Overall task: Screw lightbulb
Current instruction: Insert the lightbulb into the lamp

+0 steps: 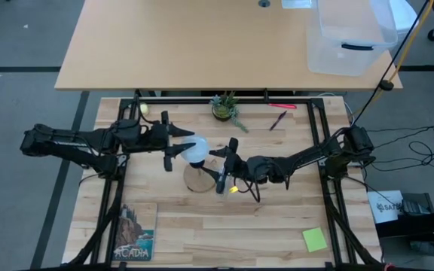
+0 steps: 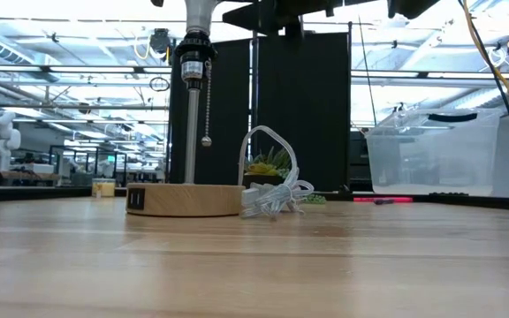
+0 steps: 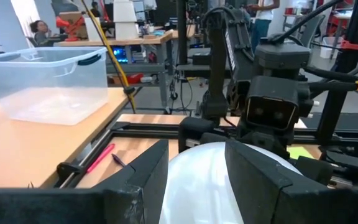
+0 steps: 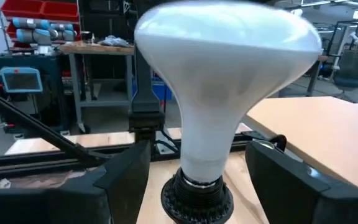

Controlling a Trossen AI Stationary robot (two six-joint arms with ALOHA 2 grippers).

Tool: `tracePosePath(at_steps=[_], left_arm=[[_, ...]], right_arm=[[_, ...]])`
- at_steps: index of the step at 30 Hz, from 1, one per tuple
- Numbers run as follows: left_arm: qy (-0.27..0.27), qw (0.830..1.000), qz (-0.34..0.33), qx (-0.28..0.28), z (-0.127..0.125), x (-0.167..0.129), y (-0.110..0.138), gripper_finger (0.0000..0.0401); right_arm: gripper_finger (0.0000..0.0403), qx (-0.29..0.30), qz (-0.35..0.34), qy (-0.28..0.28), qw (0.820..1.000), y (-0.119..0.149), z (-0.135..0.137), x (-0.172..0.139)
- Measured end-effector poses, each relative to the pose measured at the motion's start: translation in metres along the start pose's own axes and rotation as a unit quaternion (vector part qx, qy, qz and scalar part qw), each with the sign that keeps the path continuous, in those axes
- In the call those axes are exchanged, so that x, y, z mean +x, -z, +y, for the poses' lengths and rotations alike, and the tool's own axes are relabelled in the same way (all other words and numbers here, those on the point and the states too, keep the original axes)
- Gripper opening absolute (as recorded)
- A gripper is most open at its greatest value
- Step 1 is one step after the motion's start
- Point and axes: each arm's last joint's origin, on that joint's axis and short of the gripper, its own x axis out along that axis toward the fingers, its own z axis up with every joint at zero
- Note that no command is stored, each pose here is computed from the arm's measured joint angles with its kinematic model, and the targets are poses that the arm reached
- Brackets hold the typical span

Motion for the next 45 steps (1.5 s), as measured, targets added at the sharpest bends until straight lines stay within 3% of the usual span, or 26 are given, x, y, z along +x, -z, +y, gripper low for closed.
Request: tracePosePath(at_steps=[21,30,45], left_arm=[[0.013,1.0,-0.013,0.022,-0.005,-0.001,-0.002,0.0165],[0.008,1.0,-0.011,0.021,-0.005,-0.001,-0.002,0.0165],[0.004,1.0,-0.01,0.02,-0.004,-0.001,-0.002,0.0165]], right_arm=[[0.0258,-0.023,0.0,0.0,1.0,0.0,0.0,0.0],[0.0258,0.005,-0.014,0.005,1.0,-0.003,-0.006,0.003],[0.0258,0.025,-0.018,-0.056,0.998,-0.005,-0.012,0.008]])
